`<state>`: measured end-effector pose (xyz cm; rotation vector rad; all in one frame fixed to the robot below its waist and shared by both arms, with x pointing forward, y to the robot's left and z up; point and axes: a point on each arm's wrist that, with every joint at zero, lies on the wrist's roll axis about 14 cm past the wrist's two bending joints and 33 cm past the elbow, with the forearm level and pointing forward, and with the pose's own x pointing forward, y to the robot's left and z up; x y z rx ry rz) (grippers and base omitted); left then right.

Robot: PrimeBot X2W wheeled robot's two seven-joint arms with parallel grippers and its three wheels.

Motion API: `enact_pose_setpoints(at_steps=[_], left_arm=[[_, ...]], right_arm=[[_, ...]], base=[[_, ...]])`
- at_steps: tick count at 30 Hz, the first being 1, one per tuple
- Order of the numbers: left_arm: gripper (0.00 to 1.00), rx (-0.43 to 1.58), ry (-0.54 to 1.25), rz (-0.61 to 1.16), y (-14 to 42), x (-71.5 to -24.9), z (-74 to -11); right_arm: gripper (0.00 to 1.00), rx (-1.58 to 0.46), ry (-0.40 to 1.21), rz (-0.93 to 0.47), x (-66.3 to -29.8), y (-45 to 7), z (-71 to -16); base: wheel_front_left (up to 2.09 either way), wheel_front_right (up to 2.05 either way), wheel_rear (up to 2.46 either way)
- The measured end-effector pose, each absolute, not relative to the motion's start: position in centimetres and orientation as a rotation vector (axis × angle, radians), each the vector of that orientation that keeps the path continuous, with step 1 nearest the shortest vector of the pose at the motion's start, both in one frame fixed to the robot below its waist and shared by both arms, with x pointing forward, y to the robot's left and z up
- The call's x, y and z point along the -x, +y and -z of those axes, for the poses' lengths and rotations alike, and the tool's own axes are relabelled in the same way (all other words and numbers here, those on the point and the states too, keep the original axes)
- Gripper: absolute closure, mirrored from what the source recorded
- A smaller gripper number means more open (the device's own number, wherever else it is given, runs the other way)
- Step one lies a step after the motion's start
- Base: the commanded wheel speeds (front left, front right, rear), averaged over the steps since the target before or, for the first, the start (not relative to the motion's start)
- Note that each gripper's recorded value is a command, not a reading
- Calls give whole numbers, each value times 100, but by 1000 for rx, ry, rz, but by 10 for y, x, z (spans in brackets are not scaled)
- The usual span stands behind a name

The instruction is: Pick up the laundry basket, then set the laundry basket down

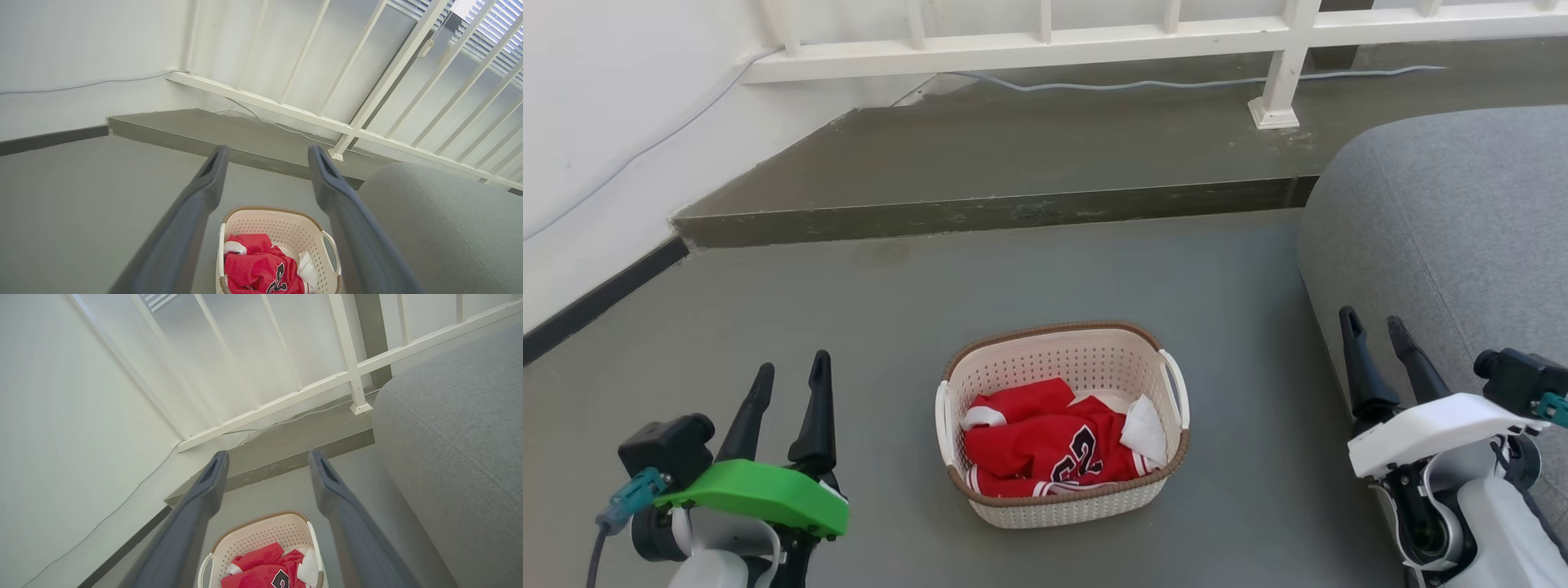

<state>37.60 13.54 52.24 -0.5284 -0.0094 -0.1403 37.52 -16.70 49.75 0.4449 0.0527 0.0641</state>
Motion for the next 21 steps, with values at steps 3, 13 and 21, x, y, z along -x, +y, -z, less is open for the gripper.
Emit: enact_pose_setpoints(at_steps=[3, 13, 21], left_arm=[[0, 494, -18, 140, 135, -375, -523], [0, 410, -39, 139, 128, -370, -523], [0, 314, -97, 136, 127, -369, -534]], right_arm=[[0, -405, 48, -67, -374, -166, -497], [0, -286, 16, -78, -371, -162, -501], [0, -194, -18, -84, -370, -161, -506]], base=[[0, 0, 0], [0, 0, 0], [0, 0, 0]])
